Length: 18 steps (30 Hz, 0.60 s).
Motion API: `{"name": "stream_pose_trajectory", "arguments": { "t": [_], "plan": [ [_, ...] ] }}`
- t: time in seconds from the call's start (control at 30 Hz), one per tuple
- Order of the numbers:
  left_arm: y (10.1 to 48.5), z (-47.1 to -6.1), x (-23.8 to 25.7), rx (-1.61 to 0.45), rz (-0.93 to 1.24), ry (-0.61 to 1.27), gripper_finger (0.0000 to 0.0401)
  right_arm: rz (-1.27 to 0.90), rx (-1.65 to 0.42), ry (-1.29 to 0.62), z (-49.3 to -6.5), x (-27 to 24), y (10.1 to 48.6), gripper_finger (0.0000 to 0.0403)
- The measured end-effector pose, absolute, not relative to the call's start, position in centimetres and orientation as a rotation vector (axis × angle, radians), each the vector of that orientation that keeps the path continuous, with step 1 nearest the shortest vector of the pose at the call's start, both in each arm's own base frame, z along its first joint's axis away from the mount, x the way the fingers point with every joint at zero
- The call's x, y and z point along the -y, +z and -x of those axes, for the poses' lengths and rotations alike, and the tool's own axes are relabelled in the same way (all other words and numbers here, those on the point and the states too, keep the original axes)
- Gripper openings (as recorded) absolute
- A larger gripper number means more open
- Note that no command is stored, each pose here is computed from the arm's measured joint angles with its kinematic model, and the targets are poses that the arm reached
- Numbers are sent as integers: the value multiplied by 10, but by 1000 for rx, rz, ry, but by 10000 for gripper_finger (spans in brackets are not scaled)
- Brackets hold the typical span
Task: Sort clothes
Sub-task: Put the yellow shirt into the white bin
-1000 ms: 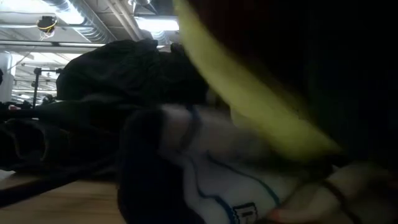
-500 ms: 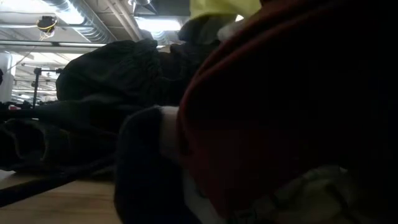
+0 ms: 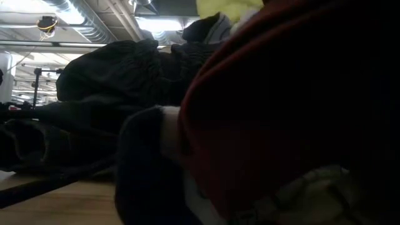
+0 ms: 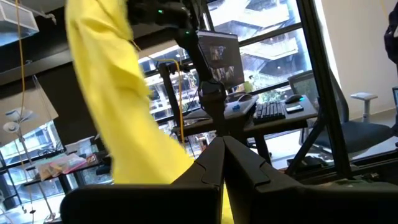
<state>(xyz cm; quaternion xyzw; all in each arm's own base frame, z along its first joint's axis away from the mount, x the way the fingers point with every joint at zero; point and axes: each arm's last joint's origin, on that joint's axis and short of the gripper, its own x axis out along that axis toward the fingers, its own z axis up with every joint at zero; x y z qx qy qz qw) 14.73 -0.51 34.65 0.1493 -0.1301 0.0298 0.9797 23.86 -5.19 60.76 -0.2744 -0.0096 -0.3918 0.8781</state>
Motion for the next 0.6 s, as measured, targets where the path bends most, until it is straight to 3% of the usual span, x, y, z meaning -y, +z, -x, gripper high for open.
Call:
{"name": "stream_pose_trajectory", "arguments": {
  "t": [0.27,0.6],
  "plan": [
    [346,-147,5,262,-302,60,0,570,144,-996,-224,79,623,43],
    [346,-147,5,261,-311,62,0,539,-50,-971,-232,94,602,48]
  ]
}}
